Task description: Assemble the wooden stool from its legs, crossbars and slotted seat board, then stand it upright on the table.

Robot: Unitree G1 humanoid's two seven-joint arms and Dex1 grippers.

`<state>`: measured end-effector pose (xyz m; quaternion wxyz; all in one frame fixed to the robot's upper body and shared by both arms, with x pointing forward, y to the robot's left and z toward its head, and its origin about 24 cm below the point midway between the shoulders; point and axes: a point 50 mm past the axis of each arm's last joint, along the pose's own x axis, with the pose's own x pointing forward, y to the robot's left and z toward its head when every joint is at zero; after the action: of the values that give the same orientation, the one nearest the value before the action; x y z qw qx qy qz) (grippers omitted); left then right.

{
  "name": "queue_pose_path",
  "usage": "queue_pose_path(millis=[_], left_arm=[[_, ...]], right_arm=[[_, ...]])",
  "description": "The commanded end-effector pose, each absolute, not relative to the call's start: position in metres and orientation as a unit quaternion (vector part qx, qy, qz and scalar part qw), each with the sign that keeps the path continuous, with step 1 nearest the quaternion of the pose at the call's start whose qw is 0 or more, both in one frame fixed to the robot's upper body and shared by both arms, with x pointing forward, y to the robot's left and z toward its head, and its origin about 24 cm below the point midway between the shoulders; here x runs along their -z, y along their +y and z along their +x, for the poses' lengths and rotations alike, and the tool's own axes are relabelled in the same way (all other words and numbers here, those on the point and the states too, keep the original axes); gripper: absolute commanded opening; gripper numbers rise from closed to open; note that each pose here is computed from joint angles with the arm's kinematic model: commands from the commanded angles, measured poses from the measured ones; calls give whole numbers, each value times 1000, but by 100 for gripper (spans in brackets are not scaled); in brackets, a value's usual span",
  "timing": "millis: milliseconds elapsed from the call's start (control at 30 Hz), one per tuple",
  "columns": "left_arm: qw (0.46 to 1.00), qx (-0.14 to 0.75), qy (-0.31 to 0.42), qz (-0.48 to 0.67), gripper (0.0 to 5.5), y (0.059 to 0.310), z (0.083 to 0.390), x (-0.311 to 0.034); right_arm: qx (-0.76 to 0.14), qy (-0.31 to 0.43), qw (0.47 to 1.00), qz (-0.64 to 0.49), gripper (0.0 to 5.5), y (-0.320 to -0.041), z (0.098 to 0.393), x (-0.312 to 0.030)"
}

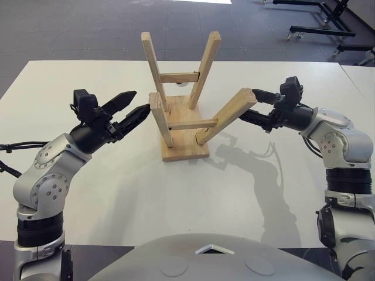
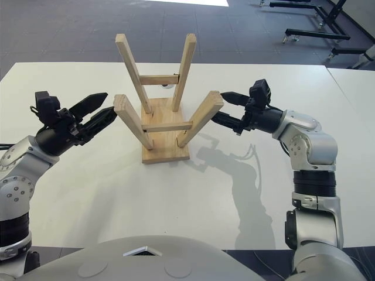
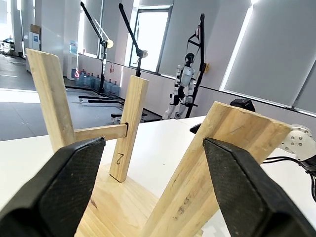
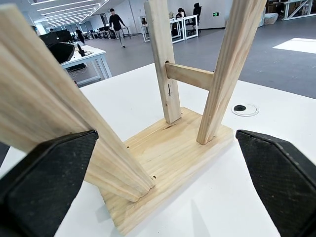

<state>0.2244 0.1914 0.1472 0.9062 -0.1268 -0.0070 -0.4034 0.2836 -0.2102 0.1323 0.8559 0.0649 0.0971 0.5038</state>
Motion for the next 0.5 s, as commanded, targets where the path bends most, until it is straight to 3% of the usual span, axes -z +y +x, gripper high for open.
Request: queue_pose_path(millis=[33,367,500], left_arm=[[877,460,20,-134,364,163,226,-138],[889,439,27,-128,364,169,231,-125],[922,375,-8,-93,364,188,245,-133]], right_arm=[[-598,62,796,70,517,-168,278,-147],[-557,41,827,61,517,-185,289,-156],[-511,55,857,38,517,-219,291,-151]])
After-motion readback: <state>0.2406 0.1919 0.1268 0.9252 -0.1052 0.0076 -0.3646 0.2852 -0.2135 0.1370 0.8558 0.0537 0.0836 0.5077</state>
